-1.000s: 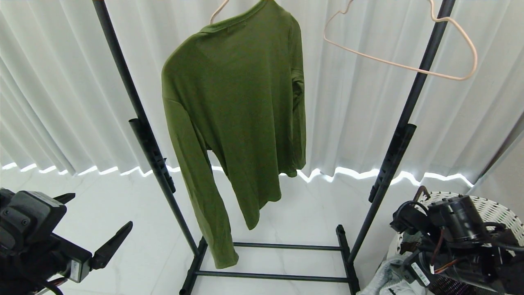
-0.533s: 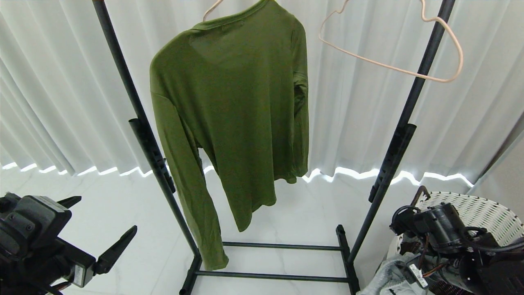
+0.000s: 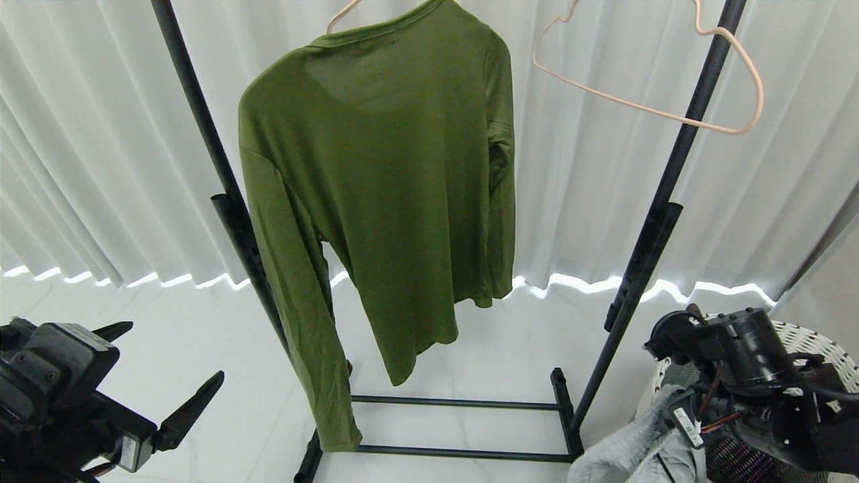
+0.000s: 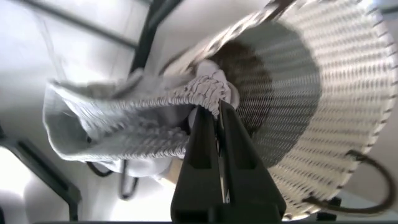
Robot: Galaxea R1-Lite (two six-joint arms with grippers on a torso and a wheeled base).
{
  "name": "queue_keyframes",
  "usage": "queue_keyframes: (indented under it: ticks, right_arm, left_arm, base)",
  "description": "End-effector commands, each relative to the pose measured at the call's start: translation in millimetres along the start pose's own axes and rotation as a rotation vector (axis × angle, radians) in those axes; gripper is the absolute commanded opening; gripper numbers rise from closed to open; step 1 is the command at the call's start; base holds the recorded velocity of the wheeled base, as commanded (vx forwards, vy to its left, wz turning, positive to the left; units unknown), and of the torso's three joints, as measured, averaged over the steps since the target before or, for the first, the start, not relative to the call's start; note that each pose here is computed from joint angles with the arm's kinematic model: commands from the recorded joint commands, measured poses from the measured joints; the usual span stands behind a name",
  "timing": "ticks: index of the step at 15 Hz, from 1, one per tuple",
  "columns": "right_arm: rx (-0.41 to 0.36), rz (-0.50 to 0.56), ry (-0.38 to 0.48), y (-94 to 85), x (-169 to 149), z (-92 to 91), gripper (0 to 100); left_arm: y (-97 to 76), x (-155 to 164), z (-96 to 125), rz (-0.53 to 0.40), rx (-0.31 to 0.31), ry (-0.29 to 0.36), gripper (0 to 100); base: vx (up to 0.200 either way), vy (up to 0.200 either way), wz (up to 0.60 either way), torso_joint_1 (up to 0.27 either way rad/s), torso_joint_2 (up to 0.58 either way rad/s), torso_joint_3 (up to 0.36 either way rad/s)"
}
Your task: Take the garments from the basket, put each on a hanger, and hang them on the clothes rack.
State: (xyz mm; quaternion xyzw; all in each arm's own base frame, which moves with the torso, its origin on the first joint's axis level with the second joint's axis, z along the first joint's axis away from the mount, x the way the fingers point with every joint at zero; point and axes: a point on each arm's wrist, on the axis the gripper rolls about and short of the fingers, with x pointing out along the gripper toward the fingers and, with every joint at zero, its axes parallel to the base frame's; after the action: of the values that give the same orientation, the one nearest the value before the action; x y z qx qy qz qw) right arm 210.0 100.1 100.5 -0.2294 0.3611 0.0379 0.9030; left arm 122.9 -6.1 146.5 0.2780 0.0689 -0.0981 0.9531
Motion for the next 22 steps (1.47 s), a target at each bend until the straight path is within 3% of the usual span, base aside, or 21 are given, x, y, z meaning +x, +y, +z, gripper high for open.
queue_keyframes:
  ticks: [1, 3, 7, 11, 17, 22]
  right_arm:
    - [0.054, -0.008, -0.135, -16.4, -34, 22.8, 0]
    - [0.072, 0.011, -0.241, -31.2, -80, 46.9, 0]
    - [0.009, 0.042, -0.366, -39.9, -131, 58.8, 0]
    - [-0.062, 0.013, -0.433, -47.8, -150, 58.0, 0]
    - [-0.069, 0.001, -0.471, -53.2, -159, 62.7, 0]
    - [-0.075, -0.004, -0.482, -54.5, -162, 65.0, 0]
  left_arm:
    - [-0.4, 0, -1, -0.001, -0.001, 0.007, 100]
    - [-2.5, -1, -5, -0.007, -0.003, 0.021, 100]
    - [-4.3, -3, -7, -0.01, -0.006, 0.026, 100]
    - [-1.6, 0, -3, -0.006, -0.004, 0.016, 100]
    - [0.6, -3, 1, 0.009, 0.0, -0.01, 100]
    - [4.1, -2, 6, 0.022, 0.001, -0.029, 100]
  base:
    - [0.0, 0.0, 0.0, 0.0, 0.0, 0.0]
    - [-0.1, 0.0, 0.0, -0.001, 0.0, 0.004]
    - [-0.2, 0.0, 0.0, 0.002, 0.0, 0.002]
    - [-0.1, 0.0, 0.0, 0.0, 0.0, 0.001]
    - [0.0, 0.0, 0.0, 0.0, 0.0, 0.0]
    - [0.0, 0.2, 0.0, 0.002, 0.0, 0.003]
